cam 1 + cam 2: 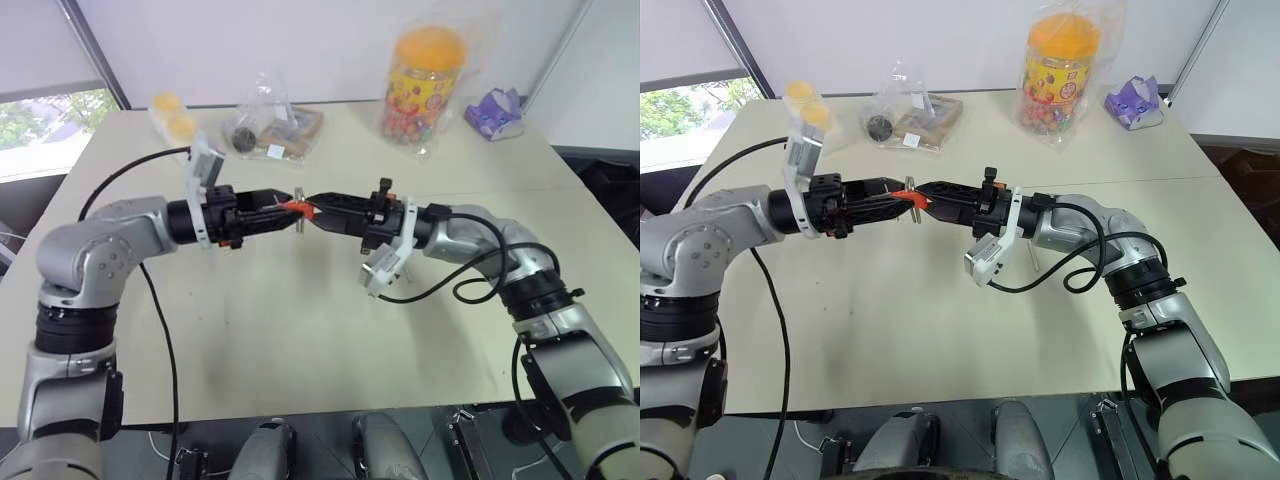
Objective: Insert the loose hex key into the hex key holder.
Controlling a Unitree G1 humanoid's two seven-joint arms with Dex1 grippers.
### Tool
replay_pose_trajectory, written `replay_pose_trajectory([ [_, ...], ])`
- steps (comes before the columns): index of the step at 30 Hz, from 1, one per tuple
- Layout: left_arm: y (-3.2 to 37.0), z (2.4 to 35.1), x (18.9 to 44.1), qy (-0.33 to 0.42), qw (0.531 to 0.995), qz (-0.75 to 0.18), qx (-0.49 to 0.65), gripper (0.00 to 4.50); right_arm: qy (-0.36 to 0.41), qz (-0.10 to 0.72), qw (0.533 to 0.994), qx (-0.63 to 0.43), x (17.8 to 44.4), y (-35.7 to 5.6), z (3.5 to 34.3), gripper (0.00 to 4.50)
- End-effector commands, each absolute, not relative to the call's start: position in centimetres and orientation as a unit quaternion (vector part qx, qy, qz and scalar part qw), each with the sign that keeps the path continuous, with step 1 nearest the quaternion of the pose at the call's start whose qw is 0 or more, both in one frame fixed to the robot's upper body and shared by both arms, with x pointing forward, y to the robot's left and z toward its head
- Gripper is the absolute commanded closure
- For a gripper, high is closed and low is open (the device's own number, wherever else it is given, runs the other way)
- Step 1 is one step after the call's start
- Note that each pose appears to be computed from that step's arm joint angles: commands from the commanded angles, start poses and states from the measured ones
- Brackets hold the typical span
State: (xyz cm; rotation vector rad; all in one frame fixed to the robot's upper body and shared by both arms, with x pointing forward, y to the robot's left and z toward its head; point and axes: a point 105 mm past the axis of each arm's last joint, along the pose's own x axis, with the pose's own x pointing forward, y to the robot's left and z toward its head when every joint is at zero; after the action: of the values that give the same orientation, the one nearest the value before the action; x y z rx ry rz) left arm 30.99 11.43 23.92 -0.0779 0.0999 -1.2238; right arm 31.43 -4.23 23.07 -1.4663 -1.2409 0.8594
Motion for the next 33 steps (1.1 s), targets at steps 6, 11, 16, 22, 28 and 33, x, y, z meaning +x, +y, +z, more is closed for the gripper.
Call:
replay_pose_trajectory([
  [6, 11.2, 24.6, 30.8, 0.022, 0.820, -0.572, -0.020, 4.46, -0.534, 0.340, 0.490, -0.599, 31.2, -4.1, 25.1, 3.50],
  [11, 11.1, 24.6, 30.9, 0.020, 0.821, -0.570, -0.021, 4.46, -0.534, 0.340, 0.490, -0.599, 31.1, -4.0, 25.1, 3.50],
  [16, 11.0, 24.5, 31.0, 0.018, 0.822, -0.569, -0.021, 4.50, -0.527, 0.345, 0.500, -0.595, 31.3, -4.1, 25.1, 3.00],
  [22, 10.9, 24.5, 30.9, 0.016, 0.823, -0.568, -0.020, 4.50, -0.510, 0.358, 0.495, -0.606, 31.6, -4.2, 24.4, 0.03],
  [28, 11.2, 24.5, 30.9, 0.005, 0.831, -0.557, -0.002, 4.50, -0.440, 0.371, 0.530, -0.623, 33.3, -6.1, 23.5, 0.03],
  [33, 11.4, 24.7, 31.1, -0.028, 0.845, -0.533, 0.042, 4.50, -0.264, 0.374, 0.695, -0.554, 36.7, -10.6, 23.2, 0.03],
])
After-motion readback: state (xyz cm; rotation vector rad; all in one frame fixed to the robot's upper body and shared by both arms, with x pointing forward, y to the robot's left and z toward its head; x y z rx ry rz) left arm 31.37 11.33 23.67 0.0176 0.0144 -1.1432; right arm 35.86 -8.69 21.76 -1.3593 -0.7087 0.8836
